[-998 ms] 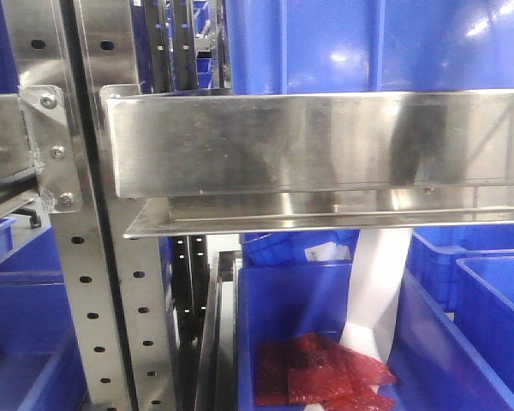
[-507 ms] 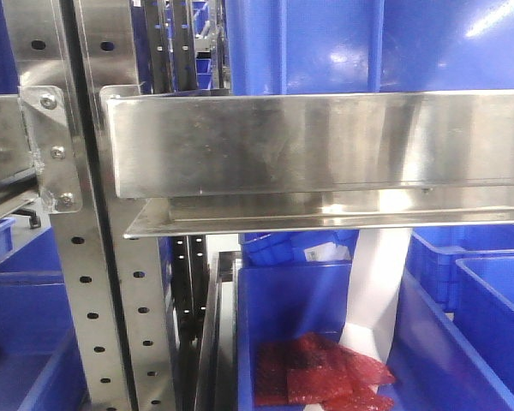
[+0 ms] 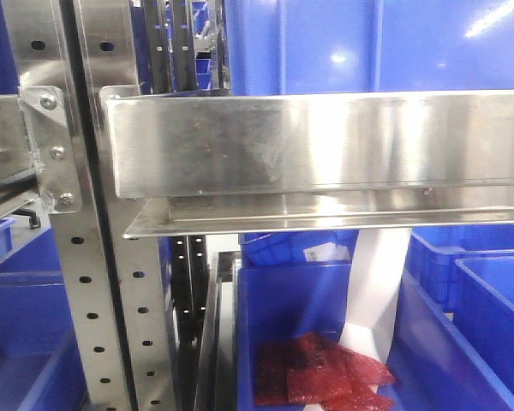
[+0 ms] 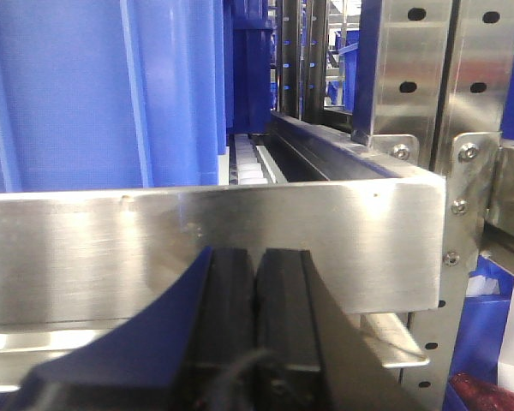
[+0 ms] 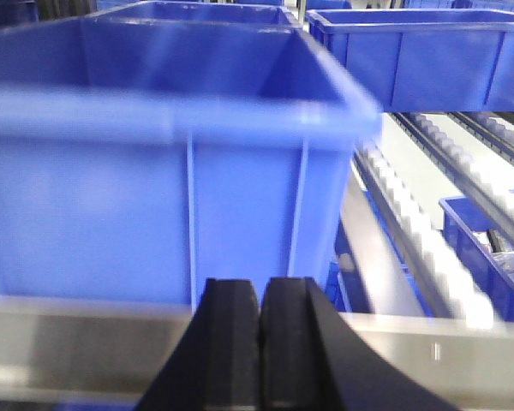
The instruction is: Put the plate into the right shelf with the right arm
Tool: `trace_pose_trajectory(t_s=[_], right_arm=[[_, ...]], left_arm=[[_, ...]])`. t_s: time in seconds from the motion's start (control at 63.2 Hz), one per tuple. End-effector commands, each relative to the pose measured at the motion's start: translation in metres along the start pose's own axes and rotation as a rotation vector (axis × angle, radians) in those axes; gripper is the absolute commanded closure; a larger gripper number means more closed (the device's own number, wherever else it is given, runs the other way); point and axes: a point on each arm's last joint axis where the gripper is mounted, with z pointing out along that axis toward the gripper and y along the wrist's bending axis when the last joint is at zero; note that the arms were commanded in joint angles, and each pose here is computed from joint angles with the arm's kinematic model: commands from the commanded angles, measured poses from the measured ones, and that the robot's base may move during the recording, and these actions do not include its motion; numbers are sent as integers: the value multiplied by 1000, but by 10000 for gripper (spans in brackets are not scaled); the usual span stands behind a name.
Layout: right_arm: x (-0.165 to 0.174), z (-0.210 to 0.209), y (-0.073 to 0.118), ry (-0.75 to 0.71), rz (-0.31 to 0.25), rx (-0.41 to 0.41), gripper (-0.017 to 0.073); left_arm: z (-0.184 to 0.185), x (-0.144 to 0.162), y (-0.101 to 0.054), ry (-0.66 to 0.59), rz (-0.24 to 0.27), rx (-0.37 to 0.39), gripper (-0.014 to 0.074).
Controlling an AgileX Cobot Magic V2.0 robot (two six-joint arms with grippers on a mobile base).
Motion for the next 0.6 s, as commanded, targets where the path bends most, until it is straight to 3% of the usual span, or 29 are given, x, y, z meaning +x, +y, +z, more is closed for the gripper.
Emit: trace_pose_trajectory(t_s=[0.0, 0.222, 0.586], right_arm=[[2, -9, 0, -128, -19, -11, 508], [24, -12, -1, -109, -22, -7, 508], [30, -7, 0, -124, -27, -12, 508]], left_arm=[[-1, -6, 2, -90, -4, -24, 640], [-1, -6, 2, -90, -4, -24, 640], [-1, -6, 2, -90, -4, -24, 640]])
